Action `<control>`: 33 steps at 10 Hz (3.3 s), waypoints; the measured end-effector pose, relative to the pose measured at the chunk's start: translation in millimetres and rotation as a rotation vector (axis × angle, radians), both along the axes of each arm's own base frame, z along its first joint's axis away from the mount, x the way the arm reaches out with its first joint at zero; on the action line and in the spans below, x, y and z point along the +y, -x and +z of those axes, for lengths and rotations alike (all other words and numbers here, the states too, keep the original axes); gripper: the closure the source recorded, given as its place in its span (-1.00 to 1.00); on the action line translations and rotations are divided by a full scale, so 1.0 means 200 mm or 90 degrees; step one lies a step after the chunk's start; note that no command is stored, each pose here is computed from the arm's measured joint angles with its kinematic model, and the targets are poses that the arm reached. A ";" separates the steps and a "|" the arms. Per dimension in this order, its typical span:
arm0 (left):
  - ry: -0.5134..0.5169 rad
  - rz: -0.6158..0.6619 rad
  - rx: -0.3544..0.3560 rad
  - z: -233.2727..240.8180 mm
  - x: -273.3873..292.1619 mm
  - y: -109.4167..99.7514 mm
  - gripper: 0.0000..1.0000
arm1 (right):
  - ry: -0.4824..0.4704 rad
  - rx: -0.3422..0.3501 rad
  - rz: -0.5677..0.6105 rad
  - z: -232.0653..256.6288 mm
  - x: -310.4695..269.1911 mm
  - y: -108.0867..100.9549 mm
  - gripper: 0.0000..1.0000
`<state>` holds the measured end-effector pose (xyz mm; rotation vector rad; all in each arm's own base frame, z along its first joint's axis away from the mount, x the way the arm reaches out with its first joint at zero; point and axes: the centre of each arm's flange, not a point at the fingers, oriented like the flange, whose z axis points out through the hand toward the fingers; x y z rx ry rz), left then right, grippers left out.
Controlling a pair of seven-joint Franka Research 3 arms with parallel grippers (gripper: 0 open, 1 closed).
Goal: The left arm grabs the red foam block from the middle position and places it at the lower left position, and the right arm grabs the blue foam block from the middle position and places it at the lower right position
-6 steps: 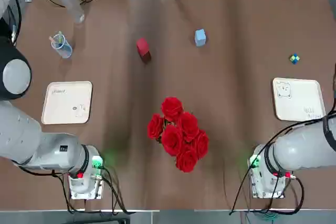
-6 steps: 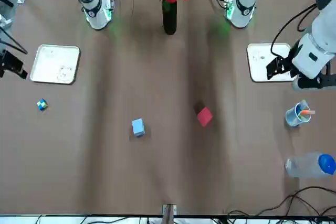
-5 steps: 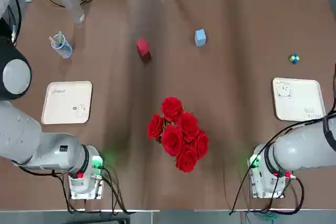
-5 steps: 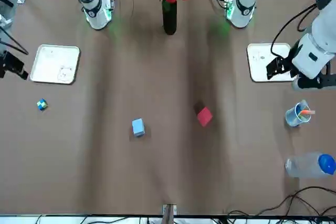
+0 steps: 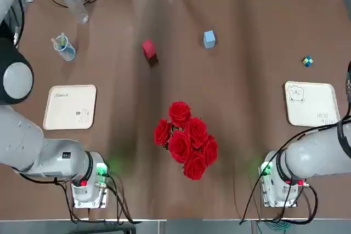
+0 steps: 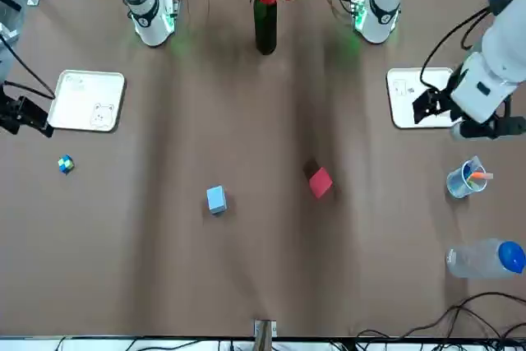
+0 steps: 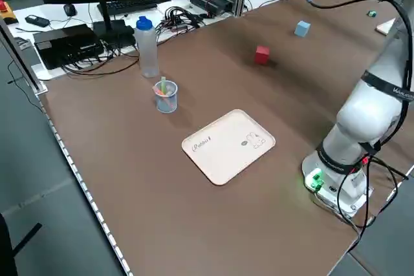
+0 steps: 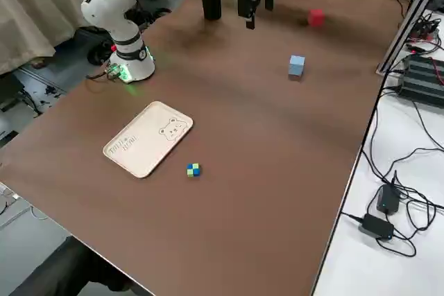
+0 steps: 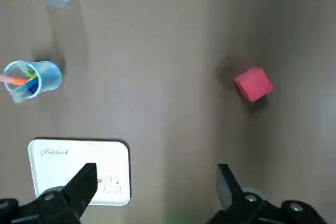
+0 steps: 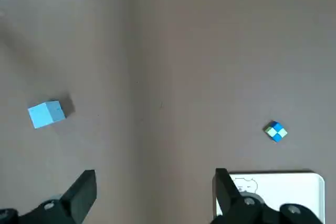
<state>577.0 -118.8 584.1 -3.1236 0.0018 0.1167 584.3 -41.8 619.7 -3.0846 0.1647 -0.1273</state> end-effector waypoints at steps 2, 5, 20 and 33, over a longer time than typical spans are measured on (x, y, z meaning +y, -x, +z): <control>-0.007 0.024 0.043 -0.21 -0.15 -0.05 -1.00 | 0.000 0.000 0.001 0.00 0.00 0.00 -1.00; -0.010 0.126 0.040 -0.56 -0.50 -0.14 -1.00 | -0.002 0.010 0.013 -0.04 0.06 -0.02 -1.00; -0.017 0.465 0.022 -1.71 -0.99 -0.16 -1.00 | -0.020 -0.004 0.145 -1.73 1.74 -0.31 -1.00; -0.099 0.416 0.062 -1.66 -0.77 -0.16 -0.24 | -0.003 0.012 0.138 -2.02 1.84 -0.25 -0.81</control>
